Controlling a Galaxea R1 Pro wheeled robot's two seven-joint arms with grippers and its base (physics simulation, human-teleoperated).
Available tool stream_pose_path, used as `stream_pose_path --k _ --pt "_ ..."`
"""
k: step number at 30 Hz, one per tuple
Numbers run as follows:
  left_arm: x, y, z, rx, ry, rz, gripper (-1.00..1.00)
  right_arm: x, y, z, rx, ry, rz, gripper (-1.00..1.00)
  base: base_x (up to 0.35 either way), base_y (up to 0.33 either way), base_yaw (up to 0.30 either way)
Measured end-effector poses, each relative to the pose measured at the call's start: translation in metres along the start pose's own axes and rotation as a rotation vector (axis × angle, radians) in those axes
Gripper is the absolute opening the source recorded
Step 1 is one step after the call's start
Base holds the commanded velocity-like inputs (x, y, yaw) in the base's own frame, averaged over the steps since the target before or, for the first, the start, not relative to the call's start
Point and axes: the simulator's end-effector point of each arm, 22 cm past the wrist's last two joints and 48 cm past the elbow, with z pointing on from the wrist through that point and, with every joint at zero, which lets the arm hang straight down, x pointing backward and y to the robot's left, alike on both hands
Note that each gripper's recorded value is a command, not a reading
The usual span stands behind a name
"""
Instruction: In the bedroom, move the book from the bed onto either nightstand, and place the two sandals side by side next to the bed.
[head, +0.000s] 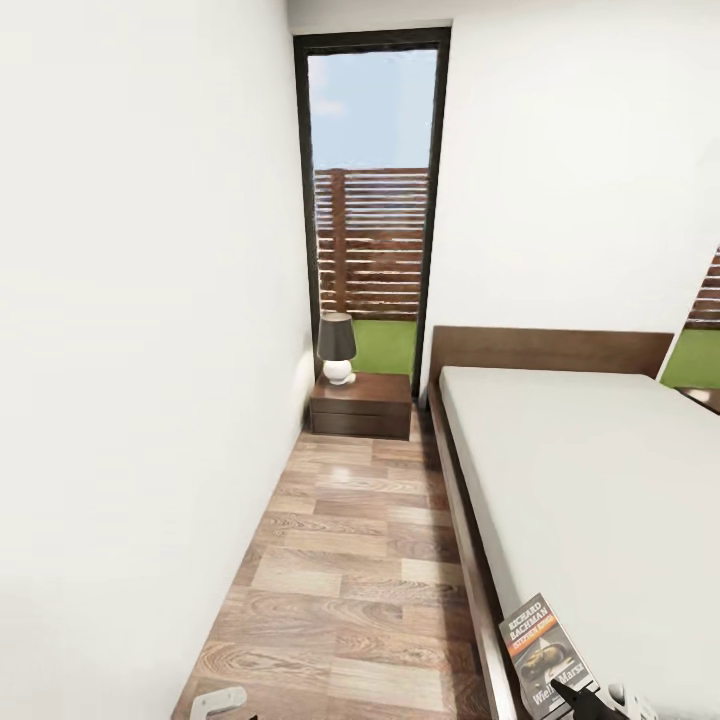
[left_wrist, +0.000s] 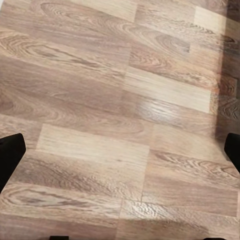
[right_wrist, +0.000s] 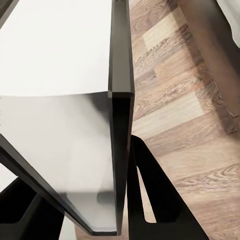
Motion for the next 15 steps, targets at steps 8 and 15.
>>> stream_pose_path --k 8,15 --pt "-0.0002 0.0 -0.0003 0.0 -0.001 0.0 1.0 0.0001 0.0 -0.0003 0.0 0.0 -0.001 -1.0 0.216 0.154 0.0" --pt "0.0003 0.0001 -0.0004 0.0 0.0 0.0 1.0 0.0003 0.0 -0.0003 0.0 0.001 -0.001 -1.0 0.263 0.206 0.0"
